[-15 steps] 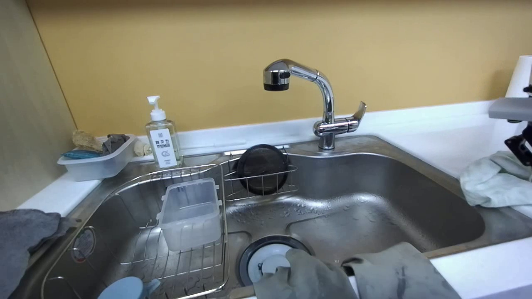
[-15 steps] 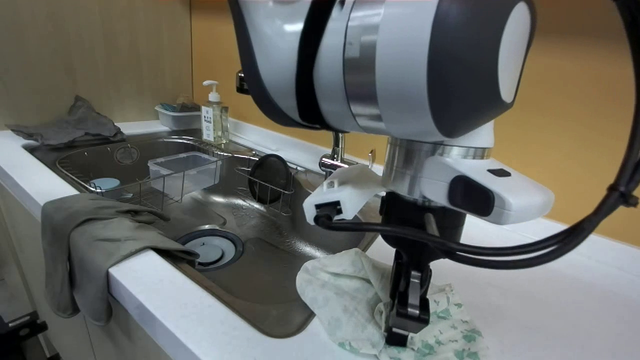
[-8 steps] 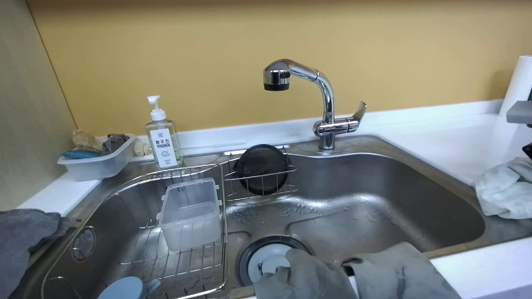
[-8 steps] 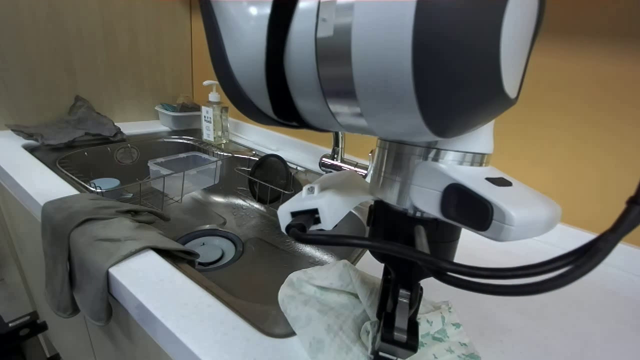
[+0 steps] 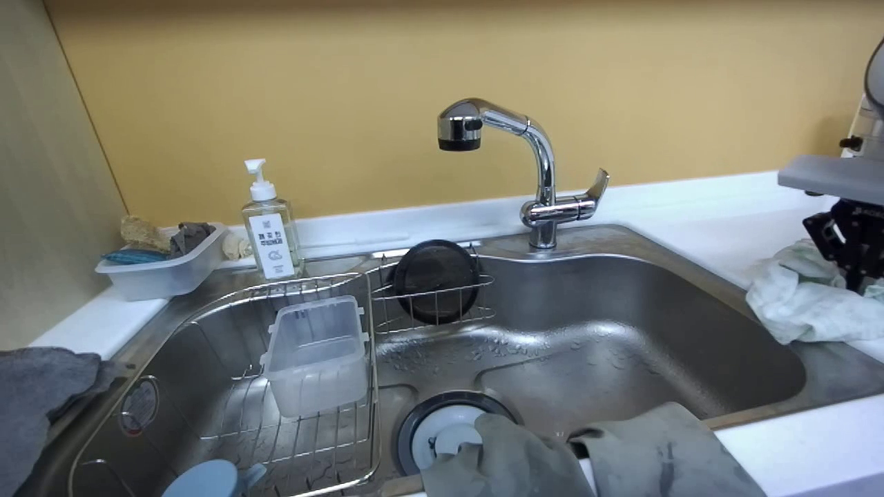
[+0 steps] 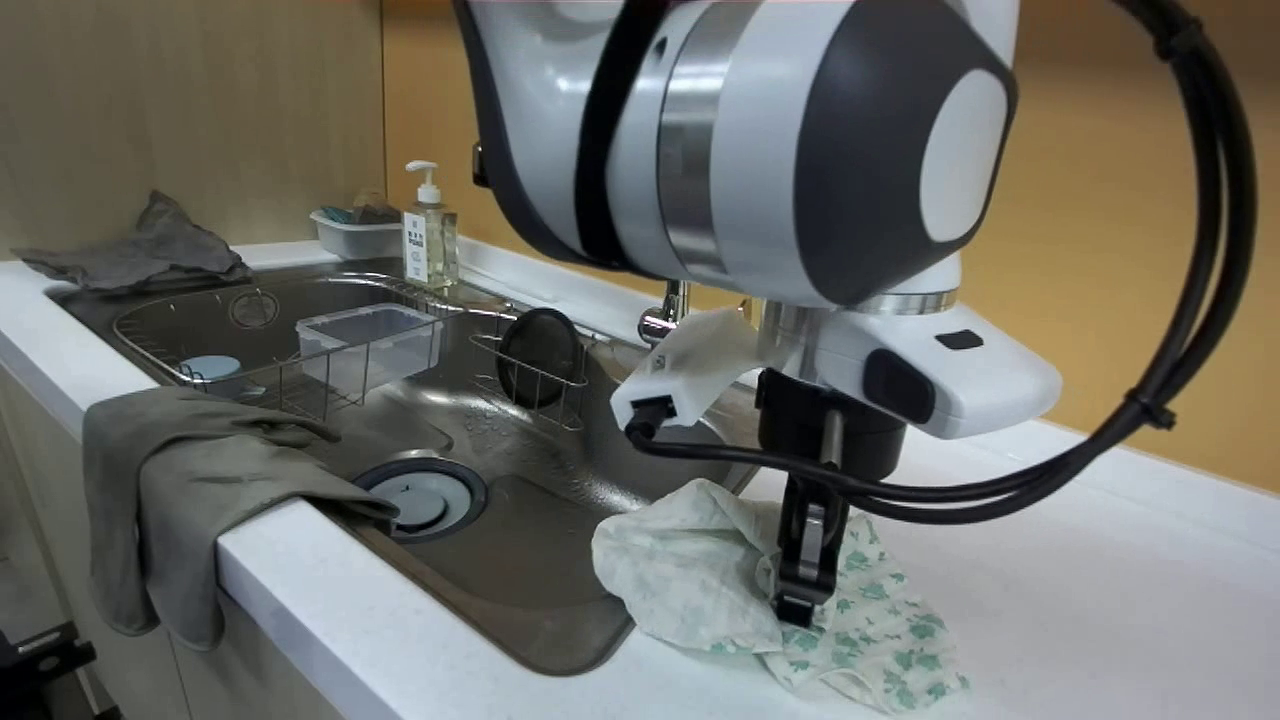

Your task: Use the white towel to wipe the right side of the counter

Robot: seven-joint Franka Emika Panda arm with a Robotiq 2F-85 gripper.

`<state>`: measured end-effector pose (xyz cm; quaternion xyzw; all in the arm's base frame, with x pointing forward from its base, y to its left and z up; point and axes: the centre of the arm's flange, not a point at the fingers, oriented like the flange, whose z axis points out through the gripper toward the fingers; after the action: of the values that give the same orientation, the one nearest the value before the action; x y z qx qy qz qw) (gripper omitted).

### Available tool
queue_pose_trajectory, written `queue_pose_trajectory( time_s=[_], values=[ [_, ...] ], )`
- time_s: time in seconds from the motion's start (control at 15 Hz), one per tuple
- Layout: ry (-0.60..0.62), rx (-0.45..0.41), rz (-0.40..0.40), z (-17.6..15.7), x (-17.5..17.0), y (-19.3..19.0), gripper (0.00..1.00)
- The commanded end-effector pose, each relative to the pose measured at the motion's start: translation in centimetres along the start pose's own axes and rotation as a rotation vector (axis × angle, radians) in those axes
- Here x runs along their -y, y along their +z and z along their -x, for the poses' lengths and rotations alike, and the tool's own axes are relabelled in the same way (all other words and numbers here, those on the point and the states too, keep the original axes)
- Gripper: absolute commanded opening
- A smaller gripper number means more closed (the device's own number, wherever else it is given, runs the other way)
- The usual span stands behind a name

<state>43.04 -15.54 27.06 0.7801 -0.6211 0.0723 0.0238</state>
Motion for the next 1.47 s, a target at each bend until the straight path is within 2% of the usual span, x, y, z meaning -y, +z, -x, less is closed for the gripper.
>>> queue_pose_trajectory(
  time_s=[0.0, 0.27, 0.33, 0.4, 0.8, 1.07, 1.2, 1.4],
  values=[
    [0.055, -0.007, -0.056, -0.5, 5.4, 2.0, 0.0],
    [0.056, -0.019, -0.095, -0.8, 7.9, 1.3, 0.0],
    [0.053, -0.022, -0.098, -0.9, 8.0, 0.6, 0.09],
    [0.048, -0.026, -0.098, -0.9, 8.2, 0.0, 0.26],
    [-0.013, -0.087, -0.097, -1.1, 8.7, -7.8, 0.68],
    [-0.095, -0.043, -0.034, -0.6, 8.3, -13.5, 0.94],
    [-0.176, 0.008, -0.018, 0.4, 7.8, -16.0, 1.0],
    [-0.318, 0.091, -0.011, 2.1, 6.8, -18.6, 1.0]
  ],
)
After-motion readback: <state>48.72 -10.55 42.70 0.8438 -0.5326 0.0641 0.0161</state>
